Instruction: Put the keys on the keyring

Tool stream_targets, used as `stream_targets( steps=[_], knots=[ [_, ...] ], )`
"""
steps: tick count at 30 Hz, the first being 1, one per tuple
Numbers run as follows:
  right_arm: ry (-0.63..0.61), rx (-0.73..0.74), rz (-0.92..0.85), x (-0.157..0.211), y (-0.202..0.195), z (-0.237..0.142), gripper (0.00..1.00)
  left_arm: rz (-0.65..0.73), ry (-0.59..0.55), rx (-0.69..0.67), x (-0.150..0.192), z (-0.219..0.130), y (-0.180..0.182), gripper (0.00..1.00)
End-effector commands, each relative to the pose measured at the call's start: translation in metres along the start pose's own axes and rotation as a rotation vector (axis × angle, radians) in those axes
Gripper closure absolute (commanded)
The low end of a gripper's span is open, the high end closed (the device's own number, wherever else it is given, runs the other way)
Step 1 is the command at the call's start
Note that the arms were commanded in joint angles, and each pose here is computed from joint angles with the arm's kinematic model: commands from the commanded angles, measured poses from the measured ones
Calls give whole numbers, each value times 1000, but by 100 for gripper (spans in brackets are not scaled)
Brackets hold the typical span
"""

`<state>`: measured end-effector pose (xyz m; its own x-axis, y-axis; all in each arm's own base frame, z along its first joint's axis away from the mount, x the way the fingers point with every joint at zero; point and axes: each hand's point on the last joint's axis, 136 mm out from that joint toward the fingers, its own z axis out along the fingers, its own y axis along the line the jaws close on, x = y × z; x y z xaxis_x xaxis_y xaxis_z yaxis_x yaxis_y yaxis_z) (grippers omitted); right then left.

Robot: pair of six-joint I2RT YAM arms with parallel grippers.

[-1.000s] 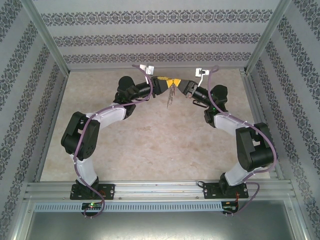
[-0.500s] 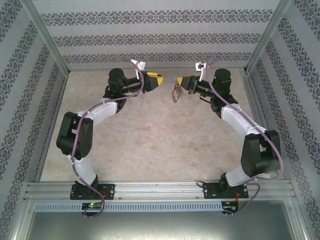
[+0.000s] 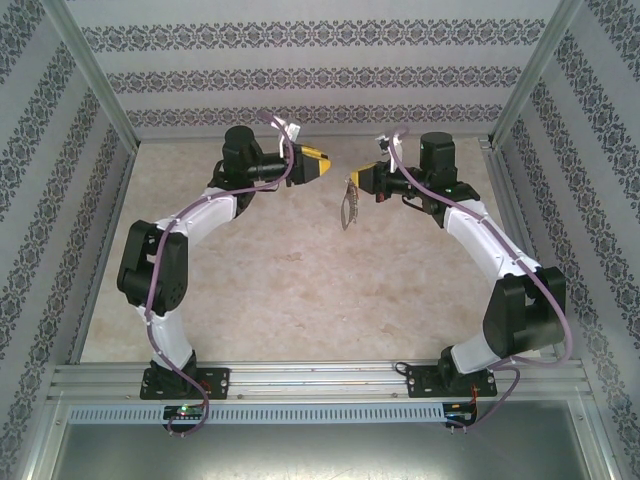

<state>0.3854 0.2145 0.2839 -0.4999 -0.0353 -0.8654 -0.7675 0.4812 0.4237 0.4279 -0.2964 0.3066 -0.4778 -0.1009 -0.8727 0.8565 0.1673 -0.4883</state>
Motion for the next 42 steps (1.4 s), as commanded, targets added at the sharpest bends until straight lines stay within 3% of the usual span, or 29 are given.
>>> stream_targets(
  steps=[1,16,42],
  knots=[
    [-11,-74,-73,-13,21,-1,100,17,44,54,6,6,-6,57],
    [6,-101,-61,-7,21,7,100,-18,126,152,28,31,-18,59],
    [-8,-72,-50,-10,11,4,100,-21,151,220,40,36,-32,71]
  ],
)
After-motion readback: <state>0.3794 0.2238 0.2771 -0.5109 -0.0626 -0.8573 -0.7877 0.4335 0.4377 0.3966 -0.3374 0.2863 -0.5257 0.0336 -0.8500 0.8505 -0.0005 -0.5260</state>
